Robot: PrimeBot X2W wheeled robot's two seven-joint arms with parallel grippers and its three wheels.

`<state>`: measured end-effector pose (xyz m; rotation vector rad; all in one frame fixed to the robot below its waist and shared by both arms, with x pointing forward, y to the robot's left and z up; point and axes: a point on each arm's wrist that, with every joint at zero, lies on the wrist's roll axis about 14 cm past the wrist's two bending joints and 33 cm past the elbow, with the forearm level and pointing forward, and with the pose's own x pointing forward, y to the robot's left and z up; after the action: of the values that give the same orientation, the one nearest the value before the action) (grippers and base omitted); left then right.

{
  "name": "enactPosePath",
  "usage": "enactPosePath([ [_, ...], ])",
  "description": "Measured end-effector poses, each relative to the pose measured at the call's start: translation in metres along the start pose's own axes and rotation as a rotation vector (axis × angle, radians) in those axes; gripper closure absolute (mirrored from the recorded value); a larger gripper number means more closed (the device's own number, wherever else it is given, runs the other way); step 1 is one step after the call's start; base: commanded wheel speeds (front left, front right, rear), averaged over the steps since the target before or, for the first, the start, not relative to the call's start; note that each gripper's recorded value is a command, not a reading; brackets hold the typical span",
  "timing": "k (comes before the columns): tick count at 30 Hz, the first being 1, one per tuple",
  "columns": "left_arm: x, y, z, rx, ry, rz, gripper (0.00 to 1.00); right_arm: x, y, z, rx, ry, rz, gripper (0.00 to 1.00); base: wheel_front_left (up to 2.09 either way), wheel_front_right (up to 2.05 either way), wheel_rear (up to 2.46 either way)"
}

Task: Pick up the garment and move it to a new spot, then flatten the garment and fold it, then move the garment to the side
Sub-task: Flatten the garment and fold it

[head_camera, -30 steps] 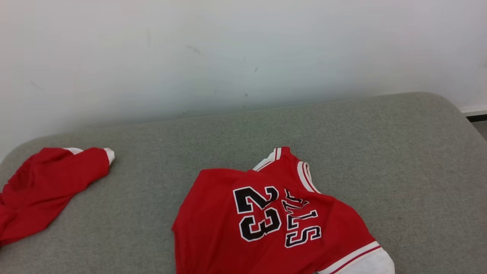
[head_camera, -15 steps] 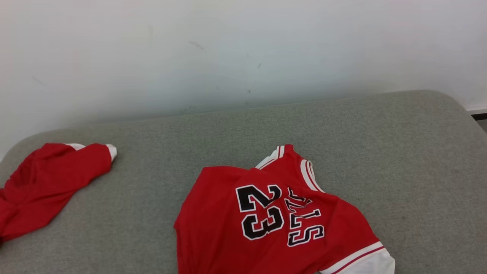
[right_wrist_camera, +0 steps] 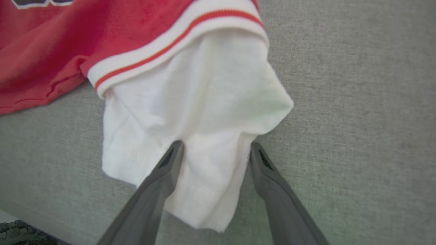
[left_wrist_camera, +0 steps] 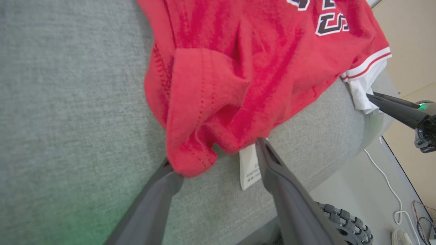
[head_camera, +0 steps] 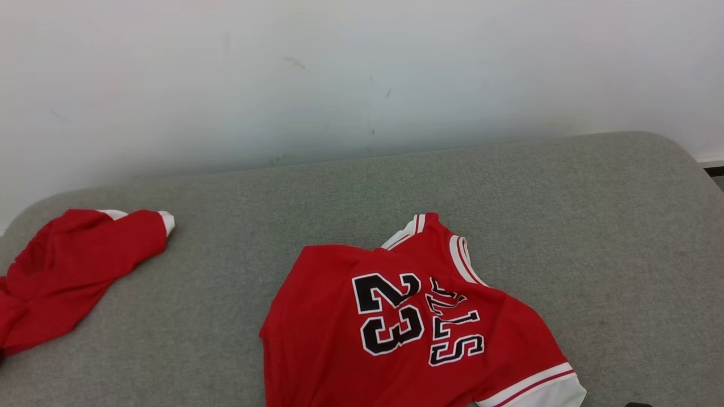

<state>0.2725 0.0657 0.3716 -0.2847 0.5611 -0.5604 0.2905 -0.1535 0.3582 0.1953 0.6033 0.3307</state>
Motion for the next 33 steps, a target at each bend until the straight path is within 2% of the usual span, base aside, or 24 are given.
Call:
enactPosePath([
  [9,0.001,0.005,0.000,-0.005,-0.009,0.012,0.01,0.001,0.003,-0.002,0.007,0.014,0.014,0.00,0.00,0.00,0.00],
  [11,0.003,0.006,0.000,-0.007,-0.008,0.015,0.09,0.002,0.003,-0.003,0.006,0.019,0.016,0.00,0.00,0.00,0.00],
  [12,0.004,0.007,0.000,-0.008,-0.008,0.016,0.17,0.002,0.003,-0.003,0.004,0.022,0.017,0.00,0.00,0.00,0.00],
  [15,0.007,0.009,0.003,-0.007,-0.018,0.022,0.51,0.004,0.004,-0.004,0.003,0.026,0.022,0.00,0.00,0.00,0.00],
  [16,0.008,0.011,0.003,-0.006,-0.018,0.025,0.57,0.004,0.004,-0.003,0.005,0.027,0.022,0.01,0.00,0.00,0.00],
  [17,0.009,0.012,0.004,-0.006,-0.020,0.028,0.62,0.005,0.004,-0.004,0.005,0.029,0.023,0.15,0.00,0.00,0.00],
  [18,0.010,0.012,0.004,-0.007,-0.023,0.029,0.69,0.006,0.004,-0.004,0.004,0.029,0.023,0.52,0.00,0.00,0.00],
  [19,0.010,0.013,0.003,-0.006,-0.021,0.031,0.82,0.006,0.004,-0.004,0.005,0.031,0.023,0.70,0.00,0.00,0.00],
  [20,0.011,0.013,0.003,-0.003,-0.020,0.032,1.00,0.007,0.004,-0.003,0.007,0.031,0.023,1.00,0.00,0.00,0.00],
  [25,0.011,0.010,0.003,-0.016,-0.024,0.026,1.00,0.011,0.015,0.008,0.062,-0.024,0.043,1.00,0.00,0.00,0.00],
  [27,0.011,0.007,0.009,-0.053,-0.049,0.023,1.00,0.012,0.021,0.020,0.099,-0.072,0.059,1.00,0.00,0.00,0.00],
  [33,0.001,-0.018,0.058,-0.166,-0.182,-0.076,1.00,-0.006,0.019,0.095,0.237,-0.314,0.109,1.00,0.00,0.00,0.00],
])
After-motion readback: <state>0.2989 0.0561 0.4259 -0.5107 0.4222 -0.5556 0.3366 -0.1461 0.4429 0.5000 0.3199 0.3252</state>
